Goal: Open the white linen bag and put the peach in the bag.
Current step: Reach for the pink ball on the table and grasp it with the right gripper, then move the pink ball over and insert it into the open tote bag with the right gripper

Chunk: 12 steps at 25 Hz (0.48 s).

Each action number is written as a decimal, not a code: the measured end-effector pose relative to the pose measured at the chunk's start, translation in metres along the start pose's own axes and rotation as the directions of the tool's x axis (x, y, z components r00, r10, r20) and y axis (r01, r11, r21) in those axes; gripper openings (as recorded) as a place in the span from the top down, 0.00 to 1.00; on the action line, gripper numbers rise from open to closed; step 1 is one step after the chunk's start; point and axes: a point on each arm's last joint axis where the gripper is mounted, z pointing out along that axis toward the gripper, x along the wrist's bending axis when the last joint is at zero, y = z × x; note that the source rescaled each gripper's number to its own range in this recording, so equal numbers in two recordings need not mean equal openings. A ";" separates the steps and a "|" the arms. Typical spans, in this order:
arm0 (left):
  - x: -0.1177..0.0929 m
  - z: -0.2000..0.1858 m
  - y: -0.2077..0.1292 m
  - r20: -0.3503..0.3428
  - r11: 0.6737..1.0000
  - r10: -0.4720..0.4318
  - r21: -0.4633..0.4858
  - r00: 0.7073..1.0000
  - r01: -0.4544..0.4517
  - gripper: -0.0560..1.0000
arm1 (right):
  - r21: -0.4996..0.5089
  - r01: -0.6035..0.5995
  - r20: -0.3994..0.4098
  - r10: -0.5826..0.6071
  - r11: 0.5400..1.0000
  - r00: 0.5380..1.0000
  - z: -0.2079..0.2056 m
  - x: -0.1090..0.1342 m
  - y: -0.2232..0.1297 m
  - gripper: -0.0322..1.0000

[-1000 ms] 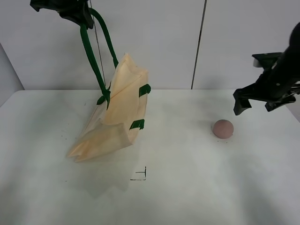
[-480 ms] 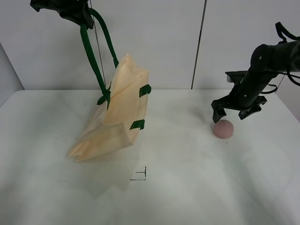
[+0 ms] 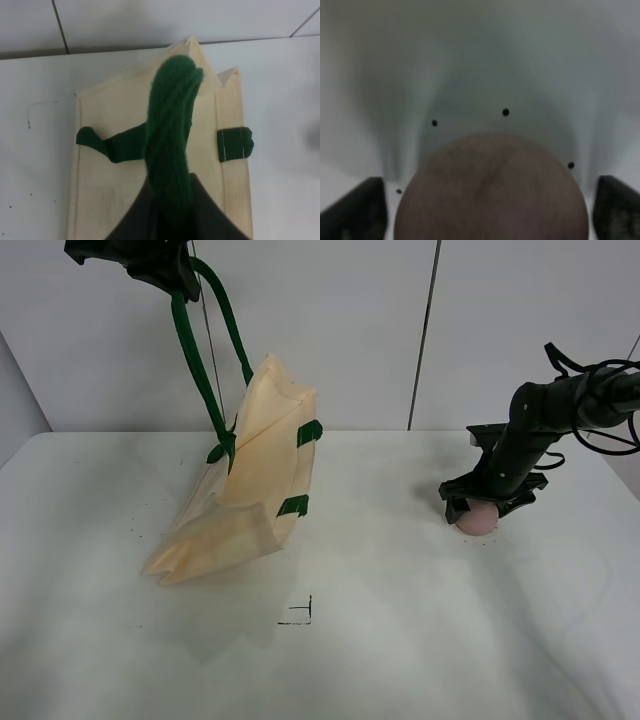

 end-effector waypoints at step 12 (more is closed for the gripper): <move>0.000 0.000 0.000 0.000 1.000 0.002 0.000 1.000 -0.002 0.95 | 0.022 0.021 -0.125 -0.018 1.000 0.992 -0.041 0.013 0.033 0.97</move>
